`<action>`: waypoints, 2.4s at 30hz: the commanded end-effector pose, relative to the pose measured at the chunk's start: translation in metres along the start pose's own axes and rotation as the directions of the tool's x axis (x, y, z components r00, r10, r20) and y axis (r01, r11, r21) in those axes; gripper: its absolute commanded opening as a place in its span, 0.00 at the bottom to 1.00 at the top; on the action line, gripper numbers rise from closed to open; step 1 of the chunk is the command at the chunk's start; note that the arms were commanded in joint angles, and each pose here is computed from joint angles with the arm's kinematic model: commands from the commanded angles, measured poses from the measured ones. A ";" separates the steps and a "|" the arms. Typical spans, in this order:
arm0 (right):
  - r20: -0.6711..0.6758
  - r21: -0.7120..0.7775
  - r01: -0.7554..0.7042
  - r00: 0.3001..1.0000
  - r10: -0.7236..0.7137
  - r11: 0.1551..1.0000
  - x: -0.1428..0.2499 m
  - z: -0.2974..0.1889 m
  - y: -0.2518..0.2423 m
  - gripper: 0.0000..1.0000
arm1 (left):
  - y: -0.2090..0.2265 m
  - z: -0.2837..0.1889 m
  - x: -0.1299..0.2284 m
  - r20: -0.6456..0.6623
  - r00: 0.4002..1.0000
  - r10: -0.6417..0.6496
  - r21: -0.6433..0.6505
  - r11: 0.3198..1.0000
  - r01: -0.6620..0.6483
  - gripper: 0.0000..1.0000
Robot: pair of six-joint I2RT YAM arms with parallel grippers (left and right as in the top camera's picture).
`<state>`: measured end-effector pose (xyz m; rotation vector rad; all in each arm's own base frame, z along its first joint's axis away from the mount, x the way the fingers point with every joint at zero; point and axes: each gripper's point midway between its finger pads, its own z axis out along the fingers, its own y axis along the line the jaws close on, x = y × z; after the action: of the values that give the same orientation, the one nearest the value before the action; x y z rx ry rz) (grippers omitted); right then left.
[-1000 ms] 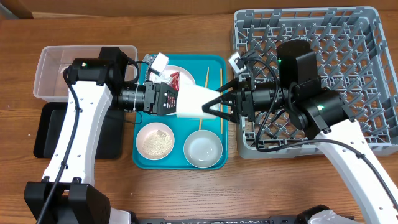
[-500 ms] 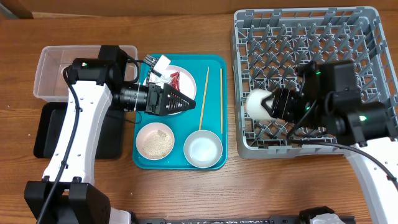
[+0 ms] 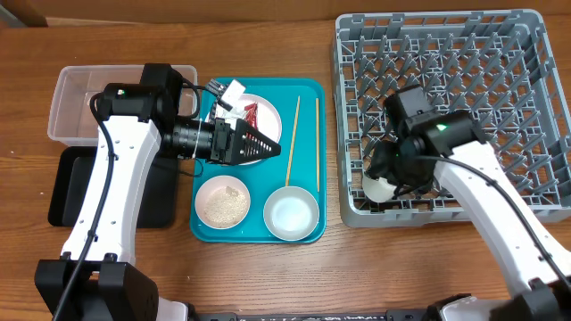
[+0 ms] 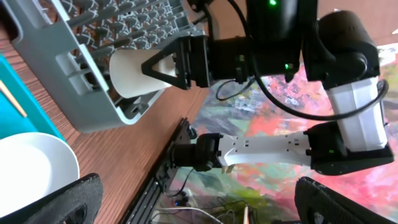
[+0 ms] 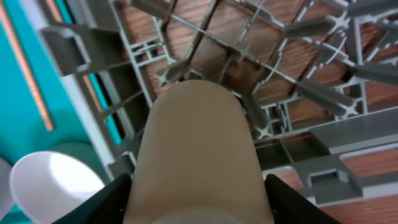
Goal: Sort waste into correct bins and load items into the dishwasher
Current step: 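Place the white cup upside down in the rack with the right gripper, then grasp the tissue from the white plate with the left gripper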
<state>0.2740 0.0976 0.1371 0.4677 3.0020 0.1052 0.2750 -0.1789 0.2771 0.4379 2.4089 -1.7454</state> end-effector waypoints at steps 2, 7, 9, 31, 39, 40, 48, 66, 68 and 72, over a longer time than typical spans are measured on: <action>0.009 0.007 -0.023 1.000 0.023 1.000 -0.003 0.000 0.001 0.96 | -0.002 -0.002 0.000 0.000 1.000 0.019 -0.024 1.000 -0.019 1.00; 0.060 -0.035 -0.022 0.998 0.024 0.999 -0.010 -0.015 0.007 1.00 | 0.007 -0.001 0.004 -0.023 1.000 0.018 -0.082 0.996 -0.020 0.99; 0.117 -0.080 -0.016 0.993 0.026 0.997 -0.017 -0.034 0.012 1.00 | 0.016 0.001 0.008 -0.048 0.999 -0.001 -0.140 0.990 -0.006 0.95; 0.481 -0.460 0.149 0.871 0.104 0.875 -0.005 -0.195 0.027 1.00 | 0.188 -0.060 -0.089 0.262 0.958 0.119 -0.945 0.231 0.230 0.88; 0.430 -0.435 0.125 0.899 0.083 0.892 -0.003 -0.179 0.027 1.00 | 0.272 -0.035 -0.094 0.255 0.966 0.038 -0.951 0.191 0.243 0.82; 0.429 -0.434 0.125 0.899 0.083 0.892 -0.003 -0.179 0.027 1.00 | 0.280 -0.032 -0.094 0.259 0.965 0.031 -0.950 0.189 0.249 0.80; 0.424 -0.430 0.122 0.902 0.081 0.895 -0.002 -0.178 0.026 1.00 | 0.306 -0.022 -0.095 0.289 0.957 0.011 -0.941 0.185 0.282 0.31; 0.421 -0.428 0.120 0.904 0.080 0.896 -0.001 -0.177 0.026 1.00 | 0.234 -0.040 -0.113 0.277 0.961 -0.021 -0.937 0.216 0.275 0.10; 0.414 -0.423 0.117 0.907 0.077 0.898 0.001 -0.176 0.024 1.00 | 0.242 -0.037 -0.108 0.273 0.962 -0.031 -0.938 0.213 0.273 0.61; 0.410 -0.420 0.114 0.909 0.076 0.900 0.002 -0.175 0.024 1.00 | 0.254 -0.032 -0.101 0.259 0.965 -0.036 -0.942 0.212 0.261 0.96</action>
<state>0.2612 0.1108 0.3080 0.3536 2.4651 0.5753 0.4596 -0.0943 0.0950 -0.1648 2.7982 0.0802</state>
